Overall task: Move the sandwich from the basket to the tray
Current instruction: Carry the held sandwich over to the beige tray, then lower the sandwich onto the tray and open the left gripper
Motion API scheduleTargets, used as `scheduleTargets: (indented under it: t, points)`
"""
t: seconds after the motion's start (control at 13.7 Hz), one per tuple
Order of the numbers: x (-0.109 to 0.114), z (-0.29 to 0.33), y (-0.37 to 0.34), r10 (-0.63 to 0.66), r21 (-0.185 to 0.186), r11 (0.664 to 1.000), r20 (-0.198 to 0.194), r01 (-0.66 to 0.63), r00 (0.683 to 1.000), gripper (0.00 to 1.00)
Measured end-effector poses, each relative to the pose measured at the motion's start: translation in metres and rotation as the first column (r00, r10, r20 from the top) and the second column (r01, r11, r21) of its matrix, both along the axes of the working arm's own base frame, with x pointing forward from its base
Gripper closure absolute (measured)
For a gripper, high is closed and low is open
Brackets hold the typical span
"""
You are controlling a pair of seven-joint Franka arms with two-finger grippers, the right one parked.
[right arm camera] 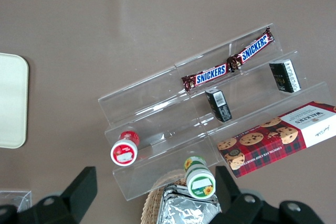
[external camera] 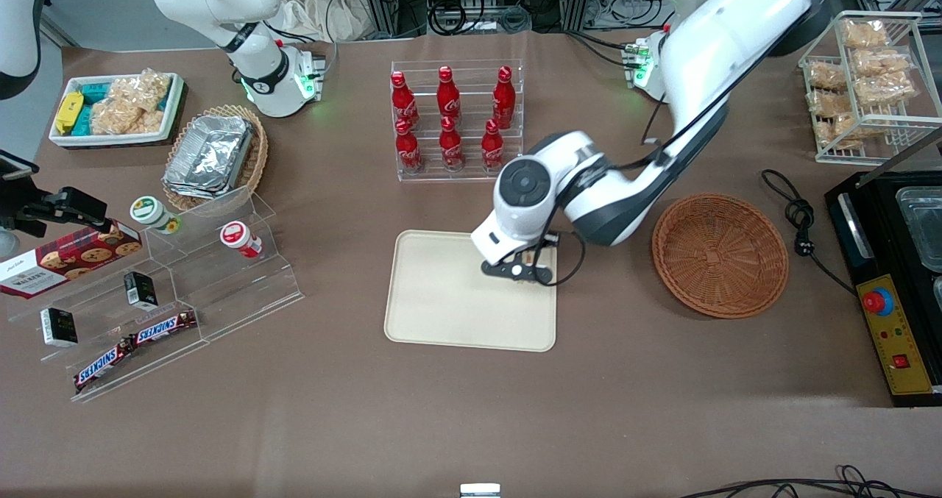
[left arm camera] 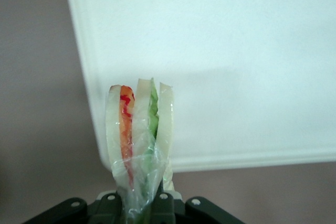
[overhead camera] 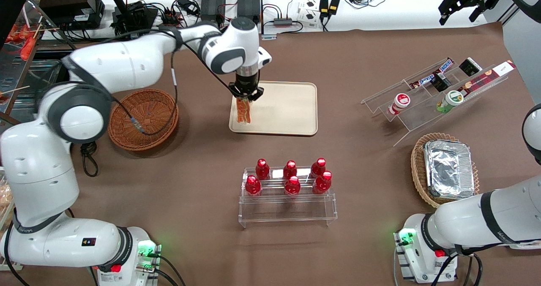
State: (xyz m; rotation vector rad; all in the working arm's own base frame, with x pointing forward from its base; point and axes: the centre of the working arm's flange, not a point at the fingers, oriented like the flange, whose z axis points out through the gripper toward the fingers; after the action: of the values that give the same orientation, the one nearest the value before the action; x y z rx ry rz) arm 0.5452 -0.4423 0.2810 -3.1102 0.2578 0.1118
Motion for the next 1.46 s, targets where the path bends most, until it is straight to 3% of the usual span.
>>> scheduleTargets:
  t: [0.29,0.59,0.73,0.95,1.17,1.46]
  points:
    - [0.038,-0.046,0.026,-0.006,-0.056,0.998,0.034,0.008,0.999,0.81]
    - [0.047,-0.058,0.027,-0.022,-0.085,0.996,0.047,0.026,0.999,0.8]
    - [0.051,-0.057,0.028,-0.017,-0.086,0.996,0.053,0.021,0.998,0.66]
    - [0.063,-0.032,0.031,-0.001,-0.091,0.996,0.088,0.009,0.996,0.36]
    - [0.061,0.021,0.037,-0.003,-0.026,1.0,0.102,0.006,0.995,0.04]
    - [0.017,0.146,0.07,0.053,-0.021,0.998,0.088,-0.051,0.995,0.0]
